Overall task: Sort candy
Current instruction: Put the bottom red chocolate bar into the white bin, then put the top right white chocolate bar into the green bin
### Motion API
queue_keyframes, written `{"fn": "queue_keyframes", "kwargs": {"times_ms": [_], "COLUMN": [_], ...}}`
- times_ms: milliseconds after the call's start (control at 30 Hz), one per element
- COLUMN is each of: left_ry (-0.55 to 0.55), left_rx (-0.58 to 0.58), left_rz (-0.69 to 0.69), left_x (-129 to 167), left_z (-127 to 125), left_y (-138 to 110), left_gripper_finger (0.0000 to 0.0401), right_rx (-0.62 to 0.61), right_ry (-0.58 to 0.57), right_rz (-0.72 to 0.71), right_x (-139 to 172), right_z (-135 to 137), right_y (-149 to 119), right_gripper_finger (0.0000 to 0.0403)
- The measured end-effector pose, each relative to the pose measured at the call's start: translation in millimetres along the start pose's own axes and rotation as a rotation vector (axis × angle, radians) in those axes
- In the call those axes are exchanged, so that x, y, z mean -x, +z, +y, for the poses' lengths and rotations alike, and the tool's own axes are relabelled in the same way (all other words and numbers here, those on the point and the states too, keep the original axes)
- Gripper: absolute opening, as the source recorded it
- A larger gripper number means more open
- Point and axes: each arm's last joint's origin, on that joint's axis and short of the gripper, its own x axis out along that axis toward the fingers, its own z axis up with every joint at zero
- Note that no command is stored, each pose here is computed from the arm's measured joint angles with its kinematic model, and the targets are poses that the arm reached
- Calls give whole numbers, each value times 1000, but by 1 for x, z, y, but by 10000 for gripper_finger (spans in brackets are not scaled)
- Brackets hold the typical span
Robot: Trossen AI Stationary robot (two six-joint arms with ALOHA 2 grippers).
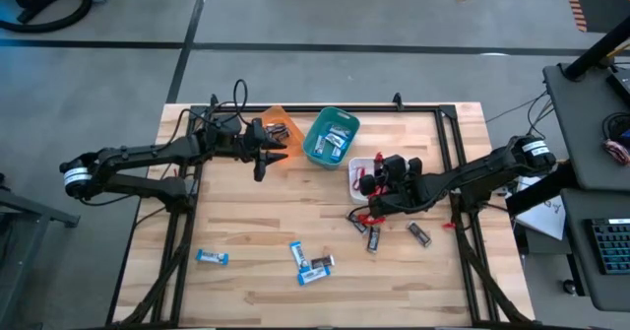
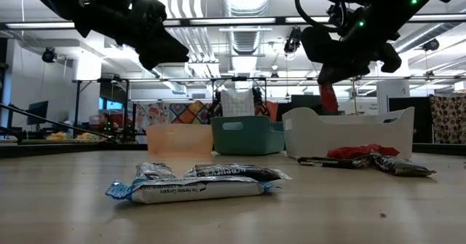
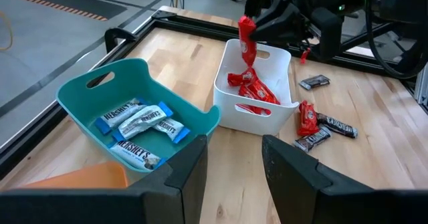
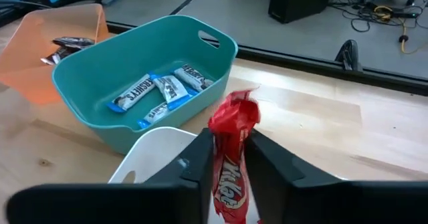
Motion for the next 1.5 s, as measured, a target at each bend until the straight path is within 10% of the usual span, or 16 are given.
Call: {"fn": "queue_keyframes", "kwargs": {"times_ms": [367, 767, 1500], "left_ry": [0, -129, -494], "left_rx": [7, 54, -246], "left_rz": [0, 25, 153], "left_x": [0, -6, 2], "left_z": [0, -31, -118], "left_y": [0, -2, -26], "left_gripper_finger": [127, 127, 127], "right_rx": [-14, 105, 445], "right_ry": [0, 68, 585], "right_rz": [7, 62, 327], "right_x": [-1, 8, 49], "right_z": [0, 11, 52], "right_y": [0, 17, 71], "right_gripper_finger": [169, 185, 183]}}
